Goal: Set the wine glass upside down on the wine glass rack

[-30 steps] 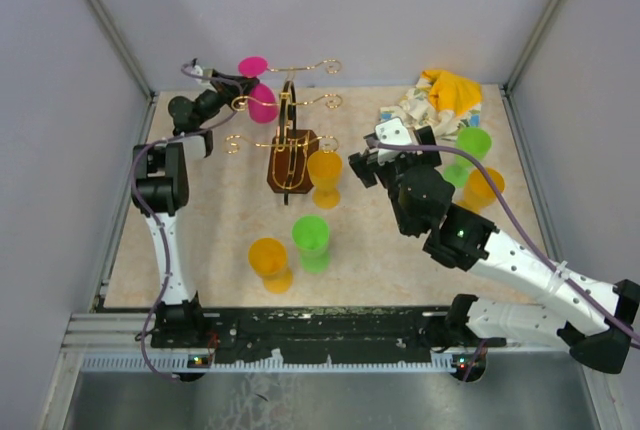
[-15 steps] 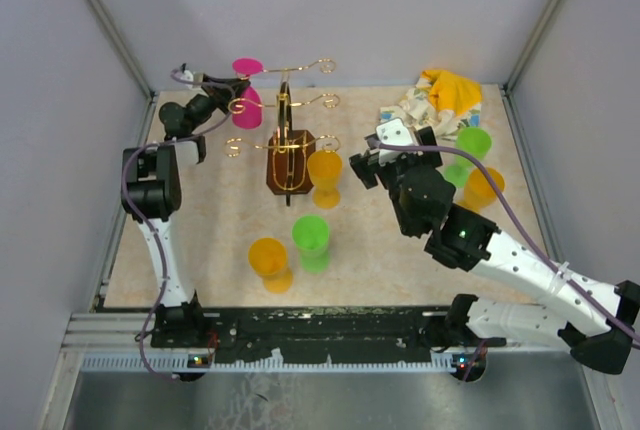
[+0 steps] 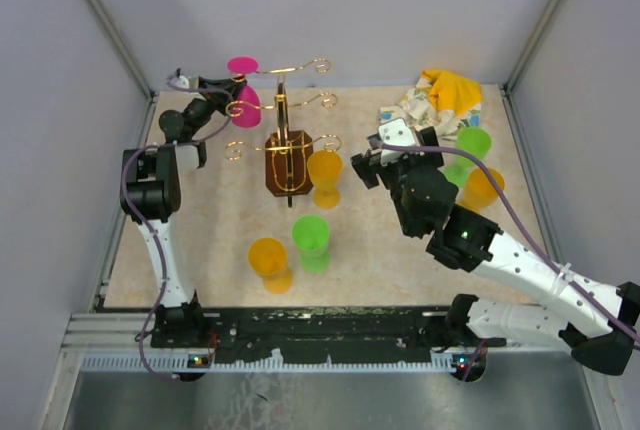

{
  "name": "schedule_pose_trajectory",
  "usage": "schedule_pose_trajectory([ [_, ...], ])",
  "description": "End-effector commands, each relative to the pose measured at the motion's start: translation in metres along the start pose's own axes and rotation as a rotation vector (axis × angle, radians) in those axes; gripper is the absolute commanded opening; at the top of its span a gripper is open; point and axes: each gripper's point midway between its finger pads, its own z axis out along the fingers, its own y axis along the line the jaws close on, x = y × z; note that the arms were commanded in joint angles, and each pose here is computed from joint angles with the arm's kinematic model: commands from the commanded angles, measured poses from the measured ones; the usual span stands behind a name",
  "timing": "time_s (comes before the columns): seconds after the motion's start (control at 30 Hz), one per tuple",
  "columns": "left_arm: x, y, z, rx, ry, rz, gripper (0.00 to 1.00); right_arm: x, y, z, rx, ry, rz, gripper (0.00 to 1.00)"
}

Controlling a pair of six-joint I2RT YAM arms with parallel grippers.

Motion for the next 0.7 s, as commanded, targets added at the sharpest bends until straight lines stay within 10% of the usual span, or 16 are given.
schedule_pose_trajectory([
  [0.0,-0.026,-0.007,-0.005,0.004,-0.121,0.059,0.0,-0.007,-0.006,0.001,0.018,-0.018,0.017,0.99],
  [0.67,-0.039,-0.01,-0.031,-0.032,-0.148,0.091,0.0,-0.002,-0.002,0.005,0.011,-0.006,0.013,0.99],
])
